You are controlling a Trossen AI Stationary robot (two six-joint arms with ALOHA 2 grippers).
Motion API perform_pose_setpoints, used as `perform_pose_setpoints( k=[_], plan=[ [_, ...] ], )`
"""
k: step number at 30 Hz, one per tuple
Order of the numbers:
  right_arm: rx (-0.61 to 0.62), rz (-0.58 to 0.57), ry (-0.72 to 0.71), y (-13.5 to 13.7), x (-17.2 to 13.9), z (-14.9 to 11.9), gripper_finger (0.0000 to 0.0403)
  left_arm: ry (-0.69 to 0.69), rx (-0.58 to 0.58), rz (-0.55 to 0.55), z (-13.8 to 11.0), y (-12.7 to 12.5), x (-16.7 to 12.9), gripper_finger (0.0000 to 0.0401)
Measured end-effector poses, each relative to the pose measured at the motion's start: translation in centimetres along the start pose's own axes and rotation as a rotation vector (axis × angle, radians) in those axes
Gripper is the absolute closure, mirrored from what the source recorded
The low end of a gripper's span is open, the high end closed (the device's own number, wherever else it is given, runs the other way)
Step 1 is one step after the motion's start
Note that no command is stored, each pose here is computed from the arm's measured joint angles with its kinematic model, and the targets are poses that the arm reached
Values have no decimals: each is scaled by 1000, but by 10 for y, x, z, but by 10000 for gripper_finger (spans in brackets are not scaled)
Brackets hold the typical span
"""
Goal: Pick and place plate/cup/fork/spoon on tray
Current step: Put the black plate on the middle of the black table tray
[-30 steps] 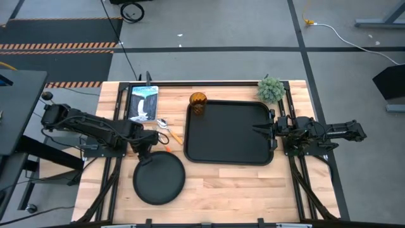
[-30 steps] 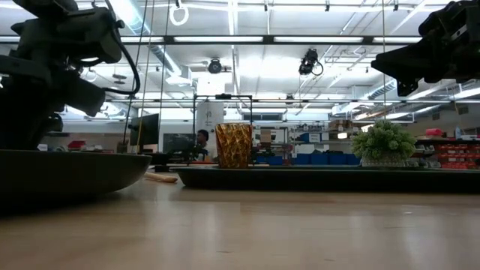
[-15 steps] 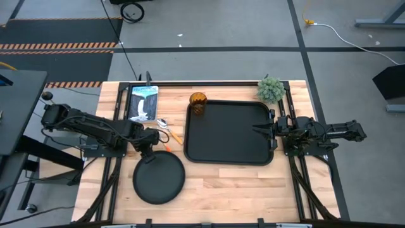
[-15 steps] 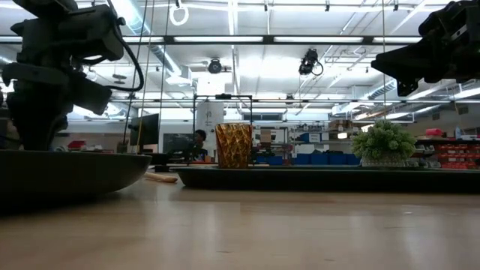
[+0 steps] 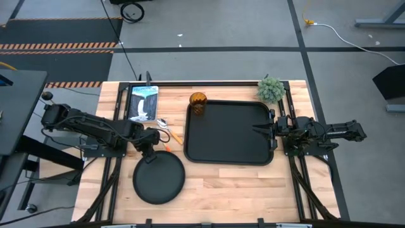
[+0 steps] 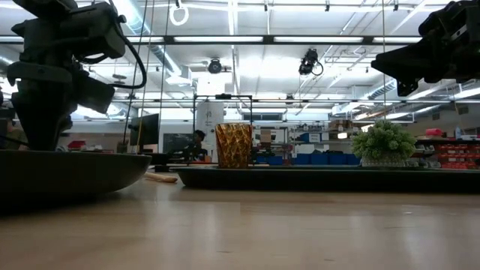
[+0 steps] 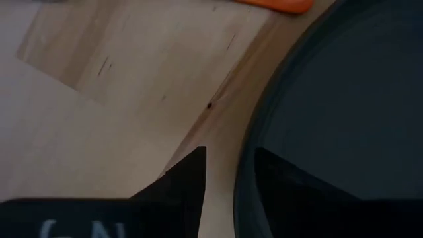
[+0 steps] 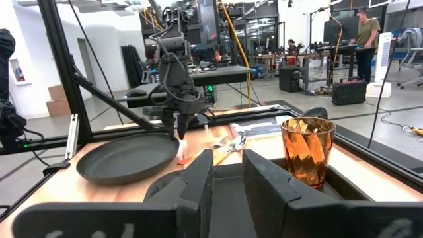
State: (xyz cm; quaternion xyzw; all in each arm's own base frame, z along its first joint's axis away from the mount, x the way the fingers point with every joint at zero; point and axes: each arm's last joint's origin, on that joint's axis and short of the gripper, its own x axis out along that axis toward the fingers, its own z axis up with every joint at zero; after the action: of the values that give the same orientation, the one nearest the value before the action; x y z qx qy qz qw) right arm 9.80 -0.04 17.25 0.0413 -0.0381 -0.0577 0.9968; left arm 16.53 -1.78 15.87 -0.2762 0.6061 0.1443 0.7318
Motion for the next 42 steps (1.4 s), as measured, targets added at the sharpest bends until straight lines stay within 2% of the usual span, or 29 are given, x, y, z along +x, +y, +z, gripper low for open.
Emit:
perform_pose_setpoints(
  k=[19, 42],
  plan=[
    [0, 0, 0, 0, 0, 0, 315, -10, 30, 8, 0, 0, 0, 380],
    [0, 0, 0, 0, 0, 0, 315, -2, 7, 2, 0, 0, 0, 387]
  ],
)
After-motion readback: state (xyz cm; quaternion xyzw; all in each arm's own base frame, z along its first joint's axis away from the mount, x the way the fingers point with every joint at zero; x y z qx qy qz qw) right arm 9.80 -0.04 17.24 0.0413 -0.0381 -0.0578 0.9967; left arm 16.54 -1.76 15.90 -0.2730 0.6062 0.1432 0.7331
